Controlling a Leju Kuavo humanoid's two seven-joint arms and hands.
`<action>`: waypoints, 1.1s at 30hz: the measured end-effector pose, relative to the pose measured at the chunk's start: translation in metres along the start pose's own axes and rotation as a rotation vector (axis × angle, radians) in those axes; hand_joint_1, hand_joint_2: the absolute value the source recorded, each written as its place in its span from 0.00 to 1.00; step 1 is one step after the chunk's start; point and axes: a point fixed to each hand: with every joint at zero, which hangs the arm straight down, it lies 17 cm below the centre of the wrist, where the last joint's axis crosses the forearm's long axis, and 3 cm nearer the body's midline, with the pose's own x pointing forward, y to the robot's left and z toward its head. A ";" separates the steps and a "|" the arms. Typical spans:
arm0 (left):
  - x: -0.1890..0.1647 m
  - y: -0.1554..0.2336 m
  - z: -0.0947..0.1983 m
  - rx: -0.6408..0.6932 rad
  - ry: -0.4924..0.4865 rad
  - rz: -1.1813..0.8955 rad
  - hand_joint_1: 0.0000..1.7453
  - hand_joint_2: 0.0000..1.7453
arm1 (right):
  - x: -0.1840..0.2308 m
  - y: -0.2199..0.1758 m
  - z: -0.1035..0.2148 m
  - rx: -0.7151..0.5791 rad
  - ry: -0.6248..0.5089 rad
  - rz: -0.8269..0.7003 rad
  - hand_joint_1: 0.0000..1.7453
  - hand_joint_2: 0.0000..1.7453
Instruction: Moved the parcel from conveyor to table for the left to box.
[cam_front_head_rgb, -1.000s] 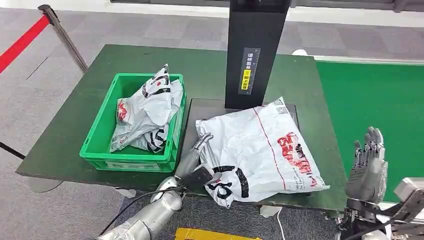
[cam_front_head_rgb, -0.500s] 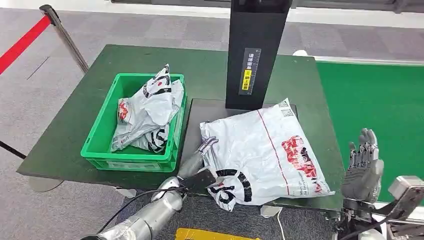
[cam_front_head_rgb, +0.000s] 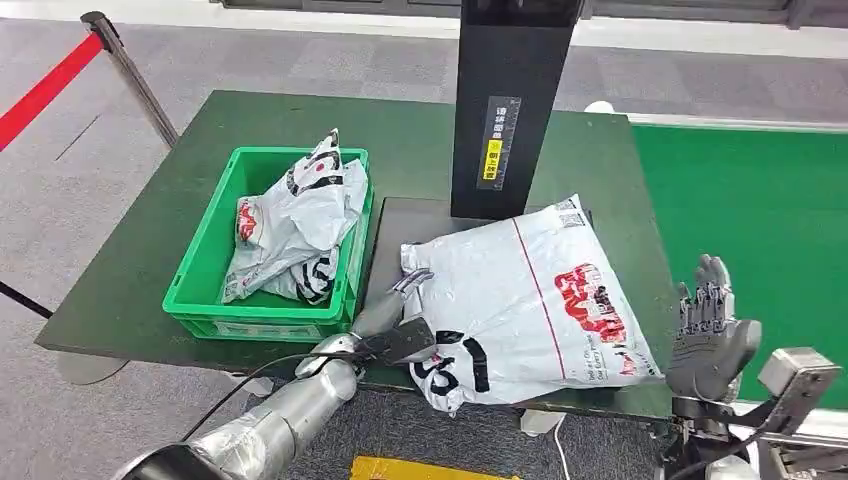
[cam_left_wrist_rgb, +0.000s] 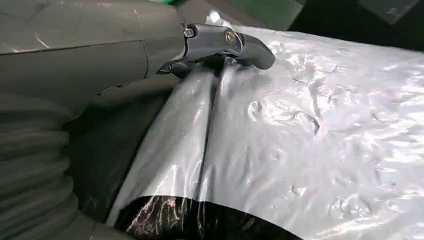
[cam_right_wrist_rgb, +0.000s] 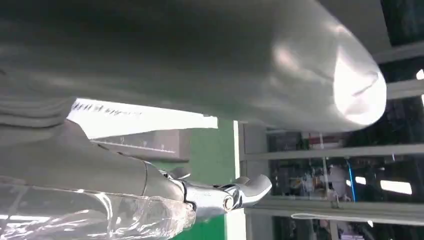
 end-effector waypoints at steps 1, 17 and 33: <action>-0.002 0.002 0.000 0.001 0.007 -0.004 0.00 1.00 | 0.000 0.001 0.000 0.003 0.000 -0.001 0.00 0.00; -0.035 0.026 0.000 0.022 0.116 -0.026 1.00 1.00 | -0.002 0.014 0.001 0.033 0.006 -0.013 0.00 0.00; -0.036 0.030 -0.001 0.035 0.120 -0.025 1.00 1.00 | -0.002 0.014 0.000 0.030 0.005 -0.017 0.00 0.00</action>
